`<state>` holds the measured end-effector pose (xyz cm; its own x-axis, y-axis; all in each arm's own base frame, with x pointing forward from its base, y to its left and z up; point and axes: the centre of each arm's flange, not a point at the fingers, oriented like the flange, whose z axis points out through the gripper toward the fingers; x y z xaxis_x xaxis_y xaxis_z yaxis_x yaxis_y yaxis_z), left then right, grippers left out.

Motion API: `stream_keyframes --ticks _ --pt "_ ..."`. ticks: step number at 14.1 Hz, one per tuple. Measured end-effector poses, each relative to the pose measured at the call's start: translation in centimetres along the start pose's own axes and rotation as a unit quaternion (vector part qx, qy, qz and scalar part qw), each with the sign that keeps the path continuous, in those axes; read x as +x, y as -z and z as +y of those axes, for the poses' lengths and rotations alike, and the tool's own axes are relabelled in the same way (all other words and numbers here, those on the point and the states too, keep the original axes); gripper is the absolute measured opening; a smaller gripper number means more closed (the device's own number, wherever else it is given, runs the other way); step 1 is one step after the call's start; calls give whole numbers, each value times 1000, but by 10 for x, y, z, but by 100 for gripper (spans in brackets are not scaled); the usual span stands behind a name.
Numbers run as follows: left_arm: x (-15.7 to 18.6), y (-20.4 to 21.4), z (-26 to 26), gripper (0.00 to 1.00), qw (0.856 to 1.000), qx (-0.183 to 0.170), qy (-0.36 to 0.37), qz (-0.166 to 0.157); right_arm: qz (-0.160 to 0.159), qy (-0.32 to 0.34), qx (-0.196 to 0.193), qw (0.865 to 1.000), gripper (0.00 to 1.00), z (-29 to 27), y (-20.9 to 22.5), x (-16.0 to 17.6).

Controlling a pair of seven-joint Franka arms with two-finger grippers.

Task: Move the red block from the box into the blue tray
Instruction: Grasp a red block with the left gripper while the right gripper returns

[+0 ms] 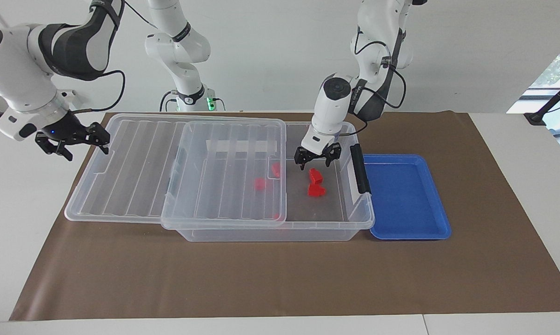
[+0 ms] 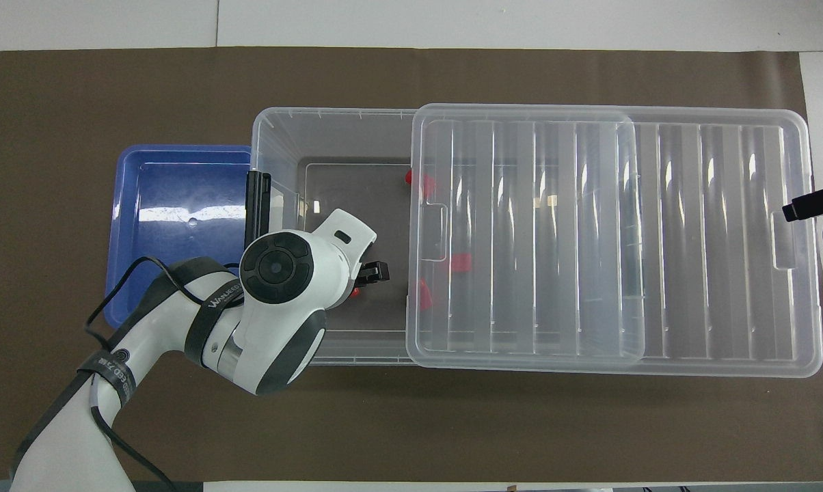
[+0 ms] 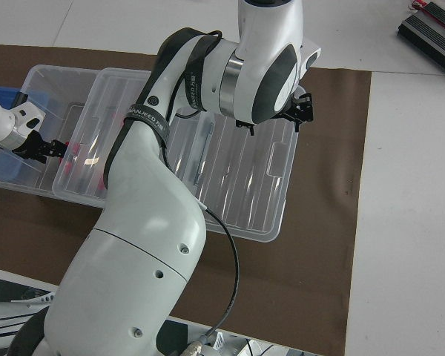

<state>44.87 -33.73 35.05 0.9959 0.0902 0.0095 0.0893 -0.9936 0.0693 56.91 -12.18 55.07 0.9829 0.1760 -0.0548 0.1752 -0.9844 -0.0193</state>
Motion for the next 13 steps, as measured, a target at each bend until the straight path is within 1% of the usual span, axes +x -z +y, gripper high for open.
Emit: stream_keyframes --ticks 2,5,6,7,8,9,10,12,13 --pt "-8 -17 3 99 1000 1 -3 -1 -12 -26 5 1000 100 -26 17 4" --pt "-12 -38 7 99 1000 4 -1 -6 -25 -77 7 997 100 -74 27 14" --pt "-11 -42 7 88 1000 6 0 -7 -27 -86 7 996 100 -86 29 16" --pt "-11 -44 6 84 1000 7 0 -8 -29 -96 6 995 100 -95 30 18" --pt "-10 -44 5 84 1000 7 3 -9 -33 -106 6 994 100 -102 30 18" --pt "-8 -44 3 76 1000 8 5 -8 -35 -113 6 993 100 -108 30 19" --pt "-7 -44 1 60 1000 8 7 -8 -35 -115 6 993 100 -111 30 19" --pt "-3 -43 -2 35 1000 8 12 -6 -34 -118 5 992 100 -113 31 20" --pt "-1 -40 -3 34 1000 6 15 -4 -33 -119 5 992 100 -113 32 20"
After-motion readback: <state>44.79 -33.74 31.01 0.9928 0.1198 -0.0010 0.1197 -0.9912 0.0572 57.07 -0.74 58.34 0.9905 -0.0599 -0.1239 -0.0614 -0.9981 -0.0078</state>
